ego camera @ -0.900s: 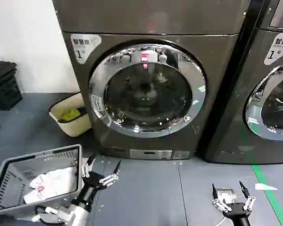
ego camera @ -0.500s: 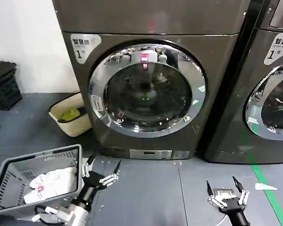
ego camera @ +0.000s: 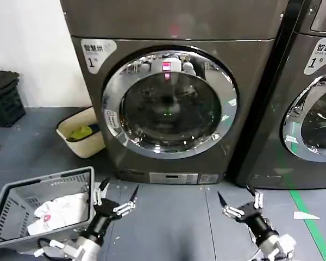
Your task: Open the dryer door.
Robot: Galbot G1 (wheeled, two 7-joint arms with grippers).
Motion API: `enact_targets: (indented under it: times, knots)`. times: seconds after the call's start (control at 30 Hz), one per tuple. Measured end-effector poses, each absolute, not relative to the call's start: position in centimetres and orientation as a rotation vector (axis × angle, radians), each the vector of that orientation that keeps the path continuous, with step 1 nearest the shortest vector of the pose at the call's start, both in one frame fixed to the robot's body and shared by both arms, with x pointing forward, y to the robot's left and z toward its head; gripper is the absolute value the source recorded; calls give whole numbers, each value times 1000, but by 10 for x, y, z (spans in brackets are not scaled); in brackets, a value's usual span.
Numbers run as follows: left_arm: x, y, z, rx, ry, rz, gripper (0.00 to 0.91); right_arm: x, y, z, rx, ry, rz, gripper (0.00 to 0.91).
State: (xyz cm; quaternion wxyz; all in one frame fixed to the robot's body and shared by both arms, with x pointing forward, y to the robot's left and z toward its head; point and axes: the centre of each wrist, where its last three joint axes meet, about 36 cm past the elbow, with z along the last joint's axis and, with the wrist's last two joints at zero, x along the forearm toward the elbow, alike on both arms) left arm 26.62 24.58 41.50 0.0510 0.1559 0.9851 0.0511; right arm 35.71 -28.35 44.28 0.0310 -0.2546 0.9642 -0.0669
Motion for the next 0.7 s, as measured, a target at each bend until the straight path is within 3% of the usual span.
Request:
enact_targets:
  times: [0.7]
  knots:
    - [265,246,414,467,2993,160,907,444,-227,471,-1034,2820,-146,907]
